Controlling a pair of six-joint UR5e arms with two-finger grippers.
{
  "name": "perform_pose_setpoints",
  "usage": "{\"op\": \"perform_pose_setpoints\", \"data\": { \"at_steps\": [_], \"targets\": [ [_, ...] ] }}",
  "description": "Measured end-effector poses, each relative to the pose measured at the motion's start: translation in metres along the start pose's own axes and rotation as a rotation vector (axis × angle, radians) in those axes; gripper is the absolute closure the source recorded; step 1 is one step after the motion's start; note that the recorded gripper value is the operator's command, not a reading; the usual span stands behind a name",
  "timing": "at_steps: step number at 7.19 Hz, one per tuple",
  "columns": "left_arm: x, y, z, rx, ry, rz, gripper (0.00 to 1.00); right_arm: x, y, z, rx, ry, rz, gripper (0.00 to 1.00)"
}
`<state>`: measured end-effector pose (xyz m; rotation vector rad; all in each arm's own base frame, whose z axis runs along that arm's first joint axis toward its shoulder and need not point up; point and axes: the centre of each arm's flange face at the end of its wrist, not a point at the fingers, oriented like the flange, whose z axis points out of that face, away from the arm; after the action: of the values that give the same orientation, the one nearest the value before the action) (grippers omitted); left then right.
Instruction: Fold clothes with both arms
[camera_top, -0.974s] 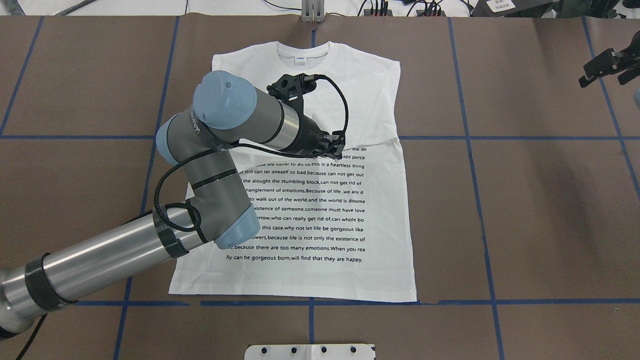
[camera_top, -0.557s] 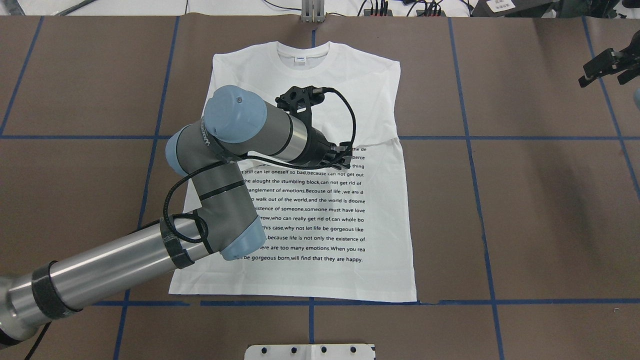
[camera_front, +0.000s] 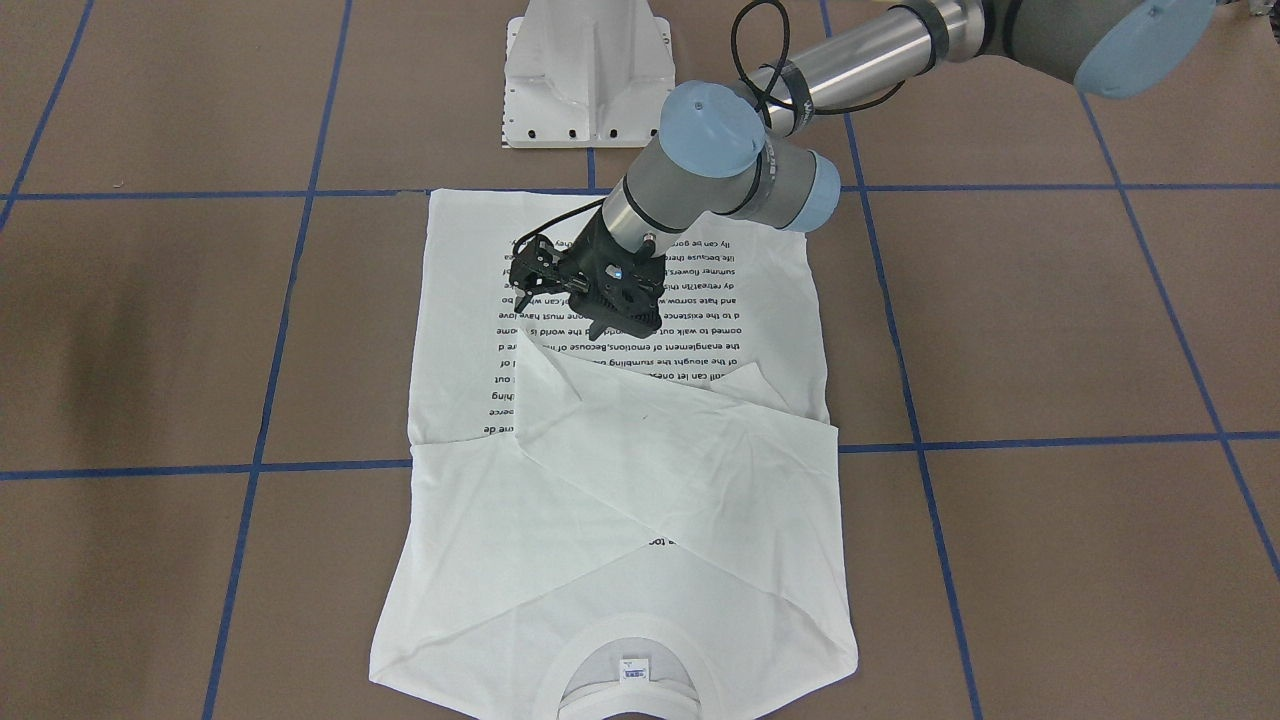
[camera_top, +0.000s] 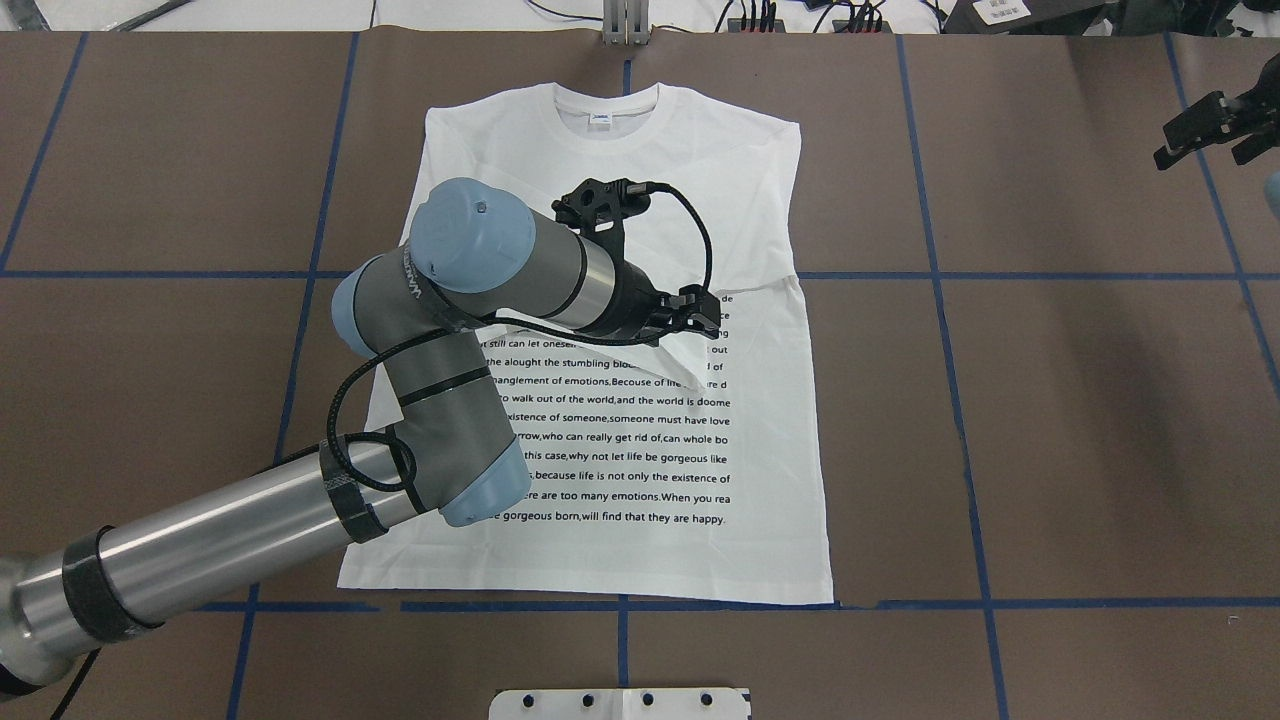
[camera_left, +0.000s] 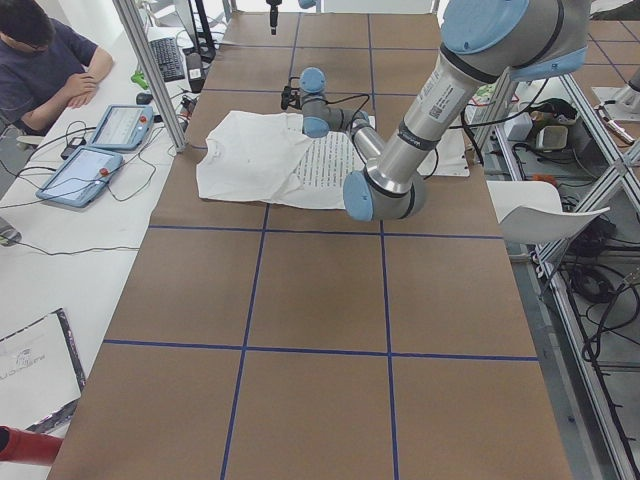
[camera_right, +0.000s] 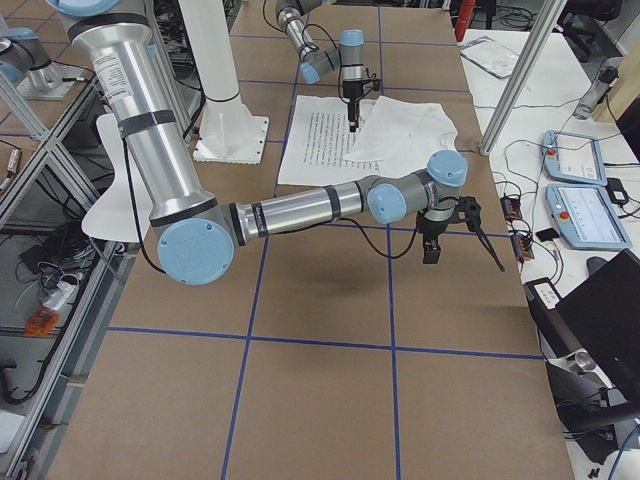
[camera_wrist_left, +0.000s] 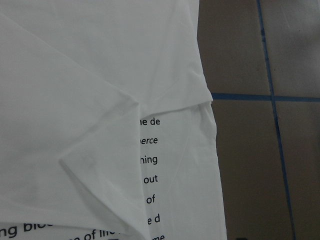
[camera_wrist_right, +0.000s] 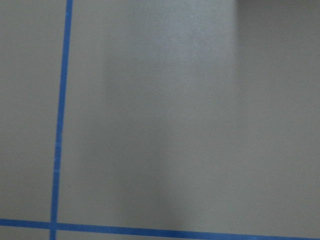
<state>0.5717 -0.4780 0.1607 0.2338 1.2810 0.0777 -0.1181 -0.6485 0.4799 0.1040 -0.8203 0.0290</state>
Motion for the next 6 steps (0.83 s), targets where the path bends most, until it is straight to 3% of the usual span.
{"op": "perform_pose_setpoints", "data": {
  "at_steps": [2,4,6],
  "targets": [
    [-0.034,-0.032,-0.033,0.011,-0.086,0.084,0.0,-0.076,0.005,0.008,0.012,-0.009,0.059,0.0],
    [-0.089,-0.07,-0.077,0.012,-0.154,0.176,0.0,-0.164,0.032,0.019,0.033,-0.016,0.119,0.0],
    [-0.151,-0.103,-0.123,0.003,-0.193,0.271,0.0,-0.264,0.057,0.04,0.039,0.028,0.161,0.0]
  ]
}}
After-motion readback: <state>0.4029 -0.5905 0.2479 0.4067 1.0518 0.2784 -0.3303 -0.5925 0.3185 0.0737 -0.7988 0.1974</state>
